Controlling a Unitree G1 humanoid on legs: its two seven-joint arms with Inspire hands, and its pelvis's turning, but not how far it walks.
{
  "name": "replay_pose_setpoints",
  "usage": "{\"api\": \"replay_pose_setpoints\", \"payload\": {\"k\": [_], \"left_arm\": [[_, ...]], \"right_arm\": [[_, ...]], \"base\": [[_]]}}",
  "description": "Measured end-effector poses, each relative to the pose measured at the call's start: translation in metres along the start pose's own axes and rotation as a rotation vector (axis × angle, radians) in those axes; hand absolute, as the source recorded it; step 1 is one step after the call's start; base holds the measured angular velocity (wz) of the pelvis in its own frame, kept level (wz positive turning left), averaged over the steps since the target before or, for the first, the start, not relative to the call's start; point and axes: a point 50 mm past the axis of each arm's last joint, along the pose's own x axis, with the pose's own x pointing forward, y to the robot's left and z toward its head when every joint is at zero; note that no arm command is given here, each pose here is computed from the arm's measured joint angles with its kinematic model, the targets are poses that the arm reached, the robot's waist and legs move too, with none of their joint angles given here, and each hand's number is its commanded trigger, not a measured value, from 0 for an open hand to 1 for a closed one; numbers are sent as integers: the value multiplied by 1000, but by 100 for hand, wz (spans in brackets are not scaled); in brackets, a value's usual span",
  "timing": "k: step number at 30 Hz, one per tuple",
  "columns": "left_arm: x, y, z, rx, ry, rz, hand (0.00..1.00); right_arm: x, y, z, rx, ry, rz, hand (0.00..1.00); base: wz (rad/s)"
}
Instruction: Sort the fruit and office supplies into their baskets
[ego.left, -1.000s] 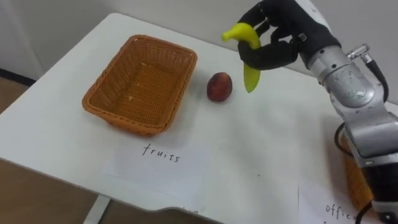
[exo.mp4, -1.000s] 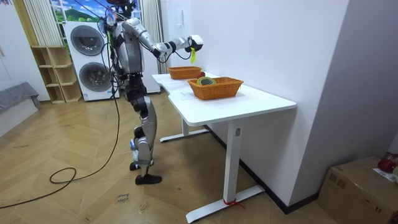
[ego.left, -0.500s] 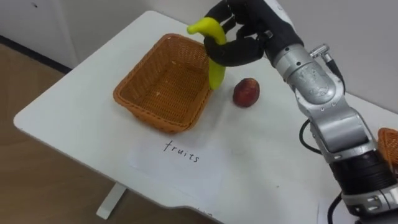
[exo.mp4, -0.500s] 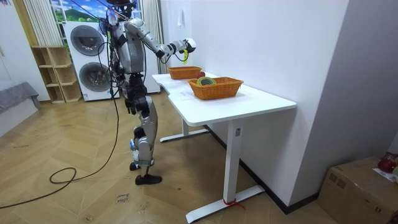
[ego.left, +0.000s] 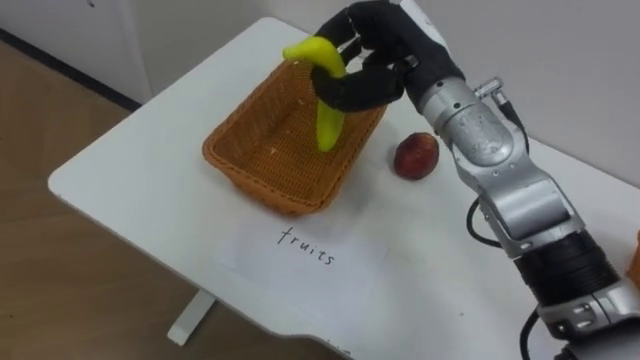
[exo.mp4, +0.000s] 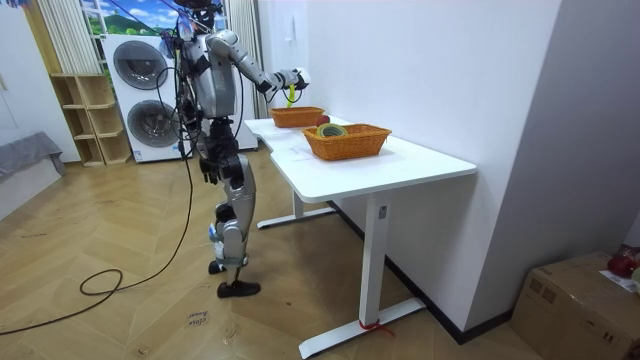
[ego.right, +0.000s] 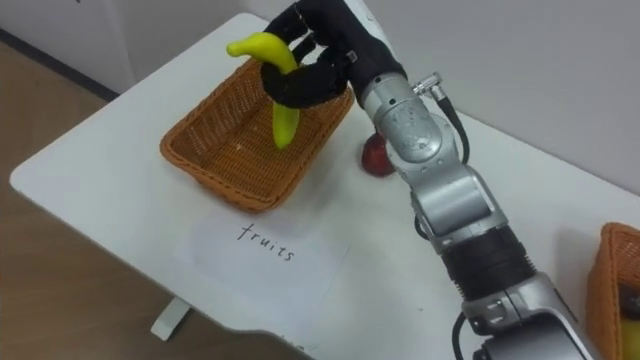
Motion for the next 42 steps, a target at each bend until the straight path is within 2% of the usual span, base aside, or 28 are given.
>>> {"api": "replay_pose_setpoints", "payload": {"k": [6,7,8,9,16,42], "left_arm": [[0,2,-1,2,2,4,0],[0,1,-1,3,2,2,0],[0,1,-1,4,2,1,0],[0,1,-2,6,3,0,0],[0,0,-2,9,3,-9,0],[1,3,-1,13,3,-23,0]], "right_arm": [[0,3,0,21,0,16,100],[0,3,0,21,0,16,67],[0,3,-1,21,1,16,18],[0,3,-3,21,12,15,0],[0,3,-19,15,78,13,0],[-1,2,-34,-10,145,8,0]], "base": [[1],[0],[0],[0],[0],[0]]}}
